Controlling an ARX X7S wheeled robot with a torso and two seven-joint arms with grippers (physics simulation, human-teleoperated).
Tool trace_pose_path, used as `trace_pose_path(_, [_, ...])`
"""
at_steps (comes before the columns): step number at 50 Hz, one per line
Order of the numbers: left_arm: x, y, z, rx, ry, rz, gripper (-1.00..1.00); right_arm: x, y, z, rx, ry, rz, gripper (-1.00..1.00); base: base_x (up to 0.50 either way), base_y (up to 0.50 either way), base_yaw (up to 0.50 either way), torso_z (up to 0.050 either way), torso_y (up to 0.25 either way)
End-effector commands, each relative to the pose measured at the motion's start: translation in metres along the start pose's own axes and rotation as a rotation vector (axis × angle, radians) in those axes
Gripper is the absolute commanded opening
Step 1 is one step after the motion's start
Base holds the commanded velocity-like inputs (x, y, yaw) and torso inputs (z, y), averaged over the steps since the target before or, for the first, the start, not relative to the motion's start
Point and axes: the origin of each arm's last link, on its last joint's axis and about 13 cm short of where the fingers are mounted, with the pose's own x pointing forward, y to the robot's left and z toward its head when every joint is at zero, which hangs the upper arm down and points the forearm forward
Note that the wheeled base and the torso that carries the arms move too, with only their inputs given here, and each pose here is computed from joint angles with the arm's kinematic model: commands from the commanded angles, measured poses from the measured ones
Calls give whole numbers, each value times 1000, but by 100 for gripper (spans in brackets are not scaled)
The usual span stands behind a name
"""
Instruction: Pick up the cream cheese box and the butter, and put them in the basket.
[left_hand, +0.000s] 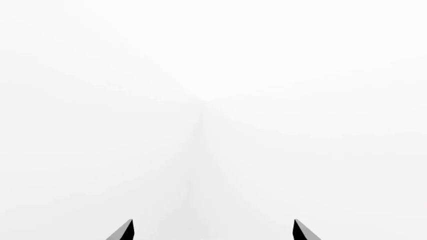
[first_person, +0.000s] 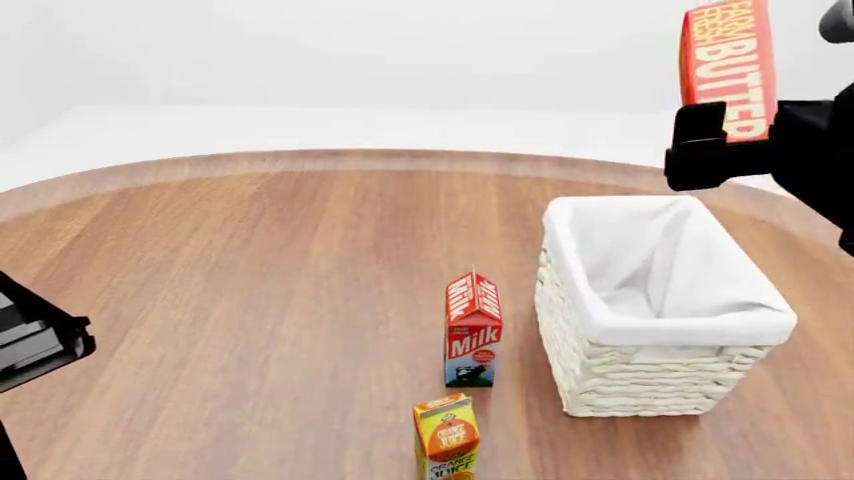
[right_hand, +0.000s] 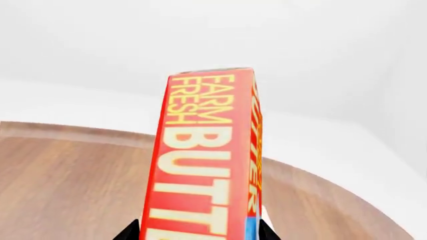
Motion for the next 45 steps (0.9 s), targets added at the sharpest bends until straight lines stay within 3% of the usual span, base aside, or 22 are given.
trace_pose_path(1, [1, 2, 0, 7, -11, -1, 100, 25, -15, 18, 16, -14, -19, -100, 0, 0, 0, 0, 0])
trace_pose_path(13, [0, 2, 0, 7, -10, -2, 100, 54, -16, 15, -17, 51, 17, -100, 0, 0, 0, 0, 2])
trace_pose_path(33, [0, 2, 0, 7, -11, 0, 100, 82, -16, -36, 66, 216, 47, -100, 0, 0, 0, 0, 2])
trace_pose_path(45, [0, 2, 0, 7, -11, 0, 100, 85, -14, -64, 54, 278, 68, -100, 0, 0, 0, 1, 1])
